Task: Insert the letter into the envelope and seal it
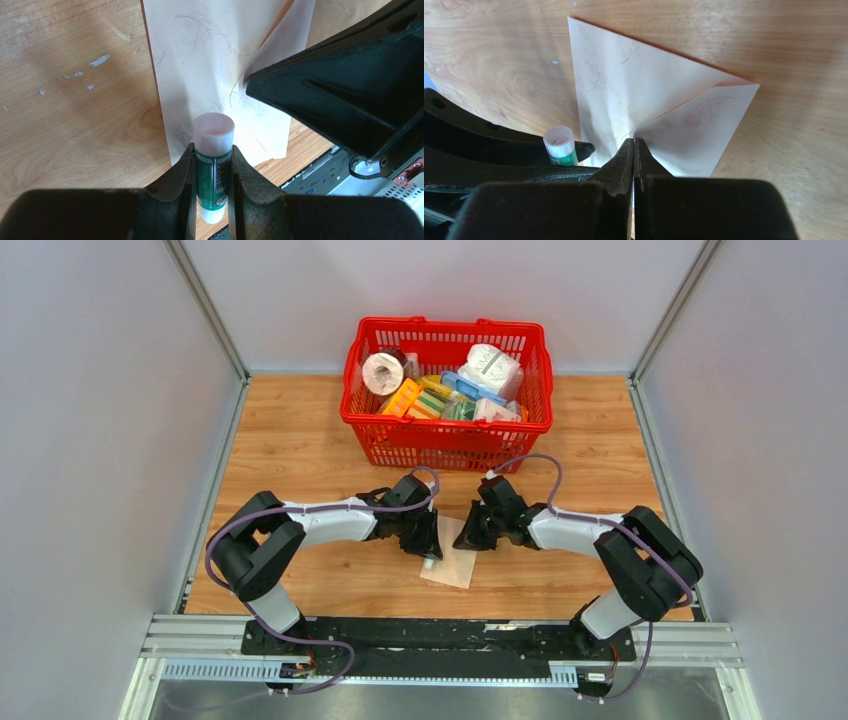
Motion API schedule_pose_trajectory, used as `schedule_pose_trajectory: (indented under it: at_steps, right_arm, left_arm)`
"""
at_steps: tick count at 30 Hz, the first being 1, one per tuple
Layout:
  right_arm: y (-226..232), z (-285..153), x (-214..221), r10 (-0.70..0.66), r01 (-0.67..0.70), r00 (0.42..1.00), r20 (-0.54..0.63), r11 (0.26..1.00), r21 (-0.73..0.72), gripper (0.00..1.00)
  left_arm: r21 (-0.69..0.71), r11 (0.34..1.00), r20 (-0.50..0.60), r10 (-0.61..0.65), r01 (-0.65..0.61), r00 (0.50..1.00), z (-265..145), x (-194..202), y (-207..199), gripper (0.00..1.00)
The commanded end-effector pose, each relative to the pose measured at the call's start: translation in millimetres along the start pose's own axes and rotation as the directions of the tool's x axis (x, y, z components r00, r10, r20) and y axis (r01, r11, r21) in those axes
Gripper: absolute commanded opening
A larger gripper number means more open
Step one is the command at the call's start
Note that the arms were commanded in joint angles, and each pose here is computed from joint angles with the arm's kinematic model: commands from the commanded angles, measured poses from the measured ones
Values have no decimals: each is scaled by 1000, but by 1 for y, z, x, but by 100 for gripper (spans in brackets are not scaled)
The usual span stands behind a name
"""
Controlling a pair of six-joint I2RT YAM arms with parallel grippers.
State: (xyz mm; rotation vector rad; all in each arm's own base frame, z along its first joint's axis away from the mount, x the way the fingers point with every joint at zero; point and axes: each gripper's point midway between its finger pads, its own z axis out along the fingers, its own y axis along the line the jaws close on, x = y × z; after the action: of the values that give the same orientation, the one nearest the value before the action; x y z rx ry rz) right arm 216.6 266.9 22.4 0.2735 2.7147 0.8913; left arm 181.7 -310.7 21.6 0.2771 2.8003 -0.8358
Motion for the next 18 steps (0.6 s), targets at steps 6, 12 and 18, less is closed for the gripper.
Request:
schedule_pose_trajectory:
  at_steps: [6,12,18]
  right_arm:
    - [5,-4,-32,37,-36,994,105,999,-12,0]
    - [-4,-3,-37,55,-56,991,120,998,12,0]
    - [-13,-3,-40,59,-64,990,129,997,33,0]
  left_arm:
    - [-135,991,-68,-5,-4,998,10,26,40,0]
    - [-139,990,-63,-1,-7,998,8,26,41,0]
    - [-137,991,-63,-3,-6,998,8,26,41,0]
